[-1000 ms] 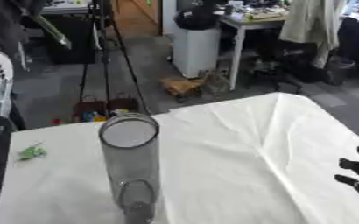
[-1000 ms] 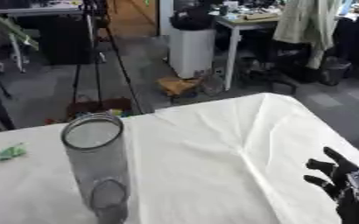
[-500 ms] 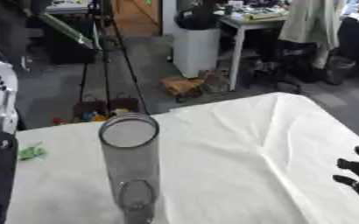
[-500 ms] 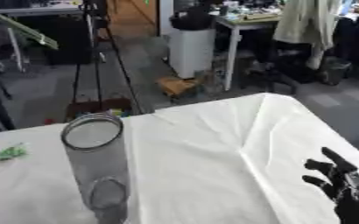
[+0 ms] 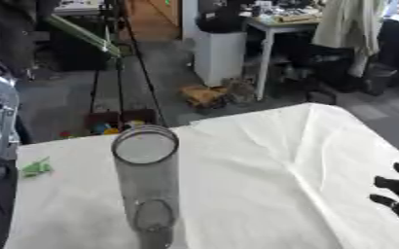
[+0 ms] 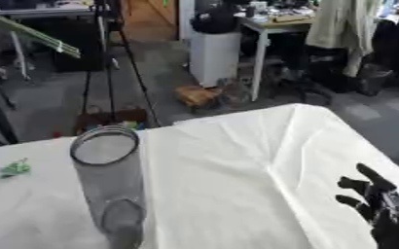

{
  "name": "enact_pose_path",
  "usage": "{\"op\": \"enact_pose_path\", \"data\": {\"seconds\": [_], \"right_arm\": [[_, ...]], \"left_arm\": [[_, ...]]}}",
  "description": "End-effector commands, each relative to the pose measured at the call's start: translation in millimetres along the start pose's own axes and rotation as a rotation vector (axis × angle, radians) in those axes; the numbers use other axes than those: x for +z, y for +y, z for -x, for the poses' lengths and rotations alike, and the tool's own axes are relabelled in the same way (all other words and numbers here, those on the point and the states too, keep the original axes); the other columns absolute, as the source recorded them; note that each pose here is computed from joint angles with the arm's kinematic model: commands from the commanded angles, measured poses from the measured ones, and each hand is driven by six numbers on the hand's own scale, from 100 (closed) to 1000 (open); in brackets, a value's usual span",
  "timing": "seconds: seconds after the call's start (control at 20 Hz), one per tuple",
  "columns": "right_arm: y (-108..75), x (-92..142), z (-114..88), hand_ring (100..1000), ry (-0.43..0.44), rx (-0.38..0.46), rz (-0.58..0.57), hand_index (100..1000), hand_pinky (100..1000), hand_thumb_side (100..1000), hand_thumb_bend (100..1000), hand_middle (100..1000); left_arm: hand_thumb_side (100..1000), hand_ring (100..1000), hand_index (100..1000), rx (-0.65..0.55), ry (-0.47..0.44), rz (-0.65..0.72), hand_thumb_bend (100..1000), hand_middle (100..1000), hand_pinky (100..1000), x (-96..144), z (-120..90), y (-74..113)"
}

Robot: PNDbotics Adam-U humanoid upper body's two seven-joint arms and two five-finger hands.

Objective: Arrange flowers into the vase.

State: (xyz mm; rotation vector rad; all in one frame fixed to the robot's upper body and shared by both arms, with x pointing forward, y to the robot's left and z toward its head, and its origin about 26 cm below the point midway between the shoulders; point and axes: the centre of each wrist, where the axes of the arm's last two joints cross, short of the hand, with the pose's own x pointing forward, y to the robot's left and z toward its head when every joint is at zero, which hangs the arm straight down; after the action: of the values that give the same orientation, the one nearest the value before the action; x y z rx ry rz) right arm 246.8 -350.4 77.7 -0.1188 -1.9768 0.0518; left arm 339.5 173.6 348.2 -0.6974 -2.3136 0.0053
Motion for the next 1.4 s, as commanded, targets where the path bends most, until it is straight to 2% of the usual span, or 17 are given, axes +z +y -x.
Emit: {"op": "enact_pose_path", "data": {"seconds": [0.05,0.7,1.4], "right_arm": [[-1.9,-2.1,-4.1,910,-0.014,0.007,-0.007,960,773,1000,100,670],[-2.3,-1.9,-4.1,910,-0.013,0.008,-0.009,959,772,1000,100,669],[-2.6,-1.6,-4.4,910,-0.014,0.009,-0.010,958,771,1000,100,668]], "left_arm": [[790,100,139,0.024,-0.004,0.018,955,100,100,-3.1,-9.6,2.2],[791,100,140,0.202,0.030,0.019,947,100,100,-3.9,-21.3,12.5],[784,100,140,0.362,0.069,0.010,977,100,100,-3.4,-38.0,24.0]]}}
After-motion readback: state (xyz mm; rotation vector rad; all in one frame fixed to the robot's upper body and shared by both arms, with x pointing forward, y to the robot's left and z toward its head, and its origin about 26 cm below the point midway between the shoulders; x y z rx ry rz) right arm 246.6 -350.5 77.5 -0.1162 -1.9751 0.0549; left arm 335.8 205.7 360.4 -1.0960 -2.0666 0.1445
